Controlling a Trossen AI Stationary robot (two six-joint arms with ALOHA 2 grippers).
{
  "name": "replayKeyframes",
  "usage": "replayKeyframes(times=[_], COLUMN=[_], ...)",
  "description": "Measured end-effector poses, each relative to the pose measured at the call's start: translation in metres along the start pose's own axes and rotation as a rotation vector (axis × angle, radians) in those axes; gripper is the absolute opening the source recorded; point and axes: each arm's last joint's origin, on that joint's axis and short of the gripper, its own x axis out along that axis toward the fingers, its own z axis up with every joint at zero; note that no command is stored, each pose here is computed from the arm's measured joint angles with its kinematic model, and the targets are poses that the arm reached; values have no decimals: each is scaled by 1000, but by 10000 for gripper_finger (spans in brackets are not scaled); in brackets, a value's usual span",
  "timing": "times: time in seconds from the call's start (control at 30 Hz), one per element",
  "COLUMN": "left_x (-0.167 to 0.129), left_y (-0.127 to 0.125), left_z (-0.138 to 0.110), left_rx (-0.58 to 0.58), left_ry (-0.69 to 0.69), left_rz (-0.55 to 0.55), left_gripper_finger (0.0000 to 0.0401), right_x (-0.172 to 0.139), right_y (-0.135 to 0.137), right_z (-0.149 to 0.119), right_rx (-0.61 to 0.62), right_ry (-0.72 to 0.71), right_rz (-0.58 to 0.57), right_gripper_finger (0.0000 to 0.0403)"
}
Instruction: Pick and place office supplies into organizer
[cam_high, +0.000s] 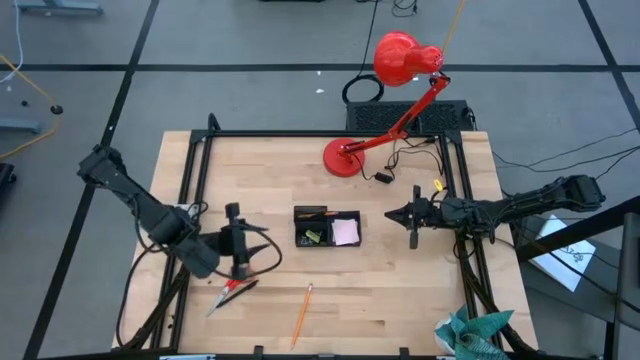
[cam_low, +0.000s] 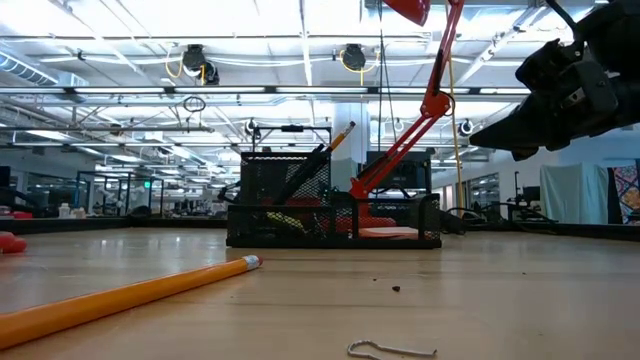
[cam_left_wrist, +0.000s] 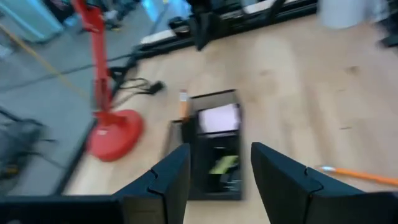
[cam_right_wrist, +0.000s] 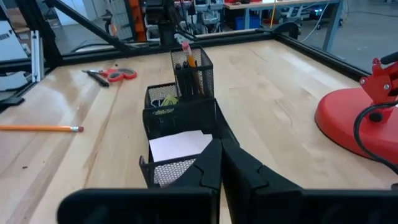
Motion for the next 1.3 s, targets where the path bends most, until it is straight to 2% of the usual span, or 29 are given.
replayKeyframes(times=[0.1,0.27,0.4,0.47,0.57,0.77,0.9,1.03,1.3], left_x=[-5,-15,-17,-14,-6,16,23,25,25], left_y=[-5,-12,-19,-29,-50,-86,-104,-116,-120], left_z=[-2,-15,-27,-33,-43,-68,-82,-89,-91], left_rx=[-52,-85,-227,-253,-225,-279,-331,-369,-399], left_ry=[15,92,239,316,428,664,779,813,797], left_rz=[-55,-89,-167,-206,-261,-290,-282,-289,-255], left_gripper_finger=[177,177,177,177,167,123,110,122,182], right_x=[0,0,0,0,0,0,0,0,0], right_y=[0,0,0,0,0,0,0,0,0], right_z=[0,0,-1,-1,-1,-1,-1,-1,-1], right_rx=[0,0,-2,-3,-3,-1,17,22,20], right_ry=[-1,0,9,9,9,9,10,11,10], right_rz=[0,0,-1,-2,-2,-2,-2,-2,-3], right_gripper_finger=[2,2,2,2,2,2,2,2,2])
